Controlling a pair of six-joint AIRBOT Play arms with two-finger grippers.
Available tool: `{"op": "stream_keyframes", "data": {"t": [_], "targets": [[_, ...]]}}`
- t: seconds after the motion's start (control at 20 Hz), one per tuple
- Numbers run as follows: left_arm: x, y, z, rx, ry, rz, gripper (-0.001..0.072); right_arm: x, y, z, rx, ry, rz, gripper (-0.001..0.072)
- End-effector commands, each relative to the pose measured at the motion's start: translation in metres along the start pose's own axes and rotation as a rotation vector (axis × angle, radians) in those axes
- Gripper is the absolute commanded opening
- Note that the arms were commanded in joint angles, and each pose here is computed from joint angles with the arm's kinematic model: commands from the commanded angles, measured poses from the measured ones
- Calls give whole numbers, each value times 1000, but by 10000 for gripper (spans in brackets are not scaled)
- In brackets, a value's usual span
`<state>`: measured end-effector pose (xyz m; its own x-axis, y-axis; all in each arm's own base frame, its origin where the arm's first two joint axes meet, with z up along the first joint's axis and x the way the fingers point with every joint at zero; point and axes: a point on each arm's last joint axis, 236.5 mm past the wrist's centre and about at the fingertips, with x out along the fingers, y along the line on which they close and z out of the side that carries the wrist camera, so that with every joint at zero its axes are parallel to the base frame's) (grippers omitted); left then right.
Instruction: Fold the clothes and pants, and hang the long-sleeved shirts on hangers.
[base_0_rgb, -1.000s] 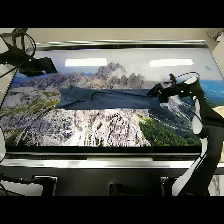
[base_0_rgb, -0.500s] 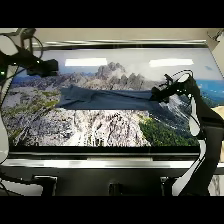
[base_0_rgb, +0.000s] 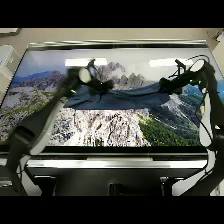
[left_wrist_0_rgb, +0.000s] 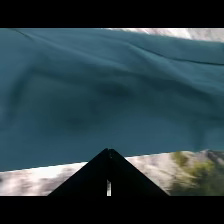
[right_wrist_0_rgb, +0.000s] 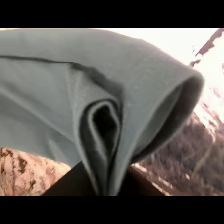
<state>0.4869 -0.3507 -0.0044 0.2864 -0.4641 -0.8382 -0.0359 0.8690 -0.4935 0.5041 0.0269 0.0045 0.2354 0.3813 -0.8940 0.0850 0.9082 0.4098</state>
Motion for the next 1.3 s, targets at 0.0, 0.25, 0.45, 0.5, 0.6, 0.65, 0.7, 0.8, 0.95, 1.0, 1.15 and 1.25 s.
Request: {"op": "stream_keyframes", "data": {"t": [0.0,0.25,0.45,0.5,0.6,0.65,0.7,0.8,0.95,1.0,1.15,1.25], "targets": [[67,-49,-47,-165,49,-111,12,-36,-7,-2,-14,-40,-81,35],[93,-69,-50,-285,2,-173,12,-96,-33,0,86,-131,-84,34],[112,-70,-55,-394,15,-198,11,-132,-42,-3,114,-185,-84,35],[117,-72,-59,-413,31,-209,11,-136,-38,-5,108,-190,-79,35],[126,-79,-67,-443,65,-228,10,-140,-19,-6,101,-193,-14,34],[130,-80,-72,-457,78,-227,10,-142,-10,-8,98,-189,18,34],[134,-78,-76,-482,90,-218,10,-144,-3,-10,94,-187,42,34],[140,-73,-86,-514,118,-194,10,-151,3,-11,87,-195,54,34],[147,-67,-95,-536,153,-171,9,-160,9,-13,76,-214,59,34],[147,-68,-94,-548,151,-174,9,-162,12,-13,73,-220,66,34],[142,-73,-91,-573,164,-194,9,-166,21,-13,75,-227,97,34],[114,-94,-76,-550,163,-275,10,-167,27,-12,89,-231,122,34]]}}
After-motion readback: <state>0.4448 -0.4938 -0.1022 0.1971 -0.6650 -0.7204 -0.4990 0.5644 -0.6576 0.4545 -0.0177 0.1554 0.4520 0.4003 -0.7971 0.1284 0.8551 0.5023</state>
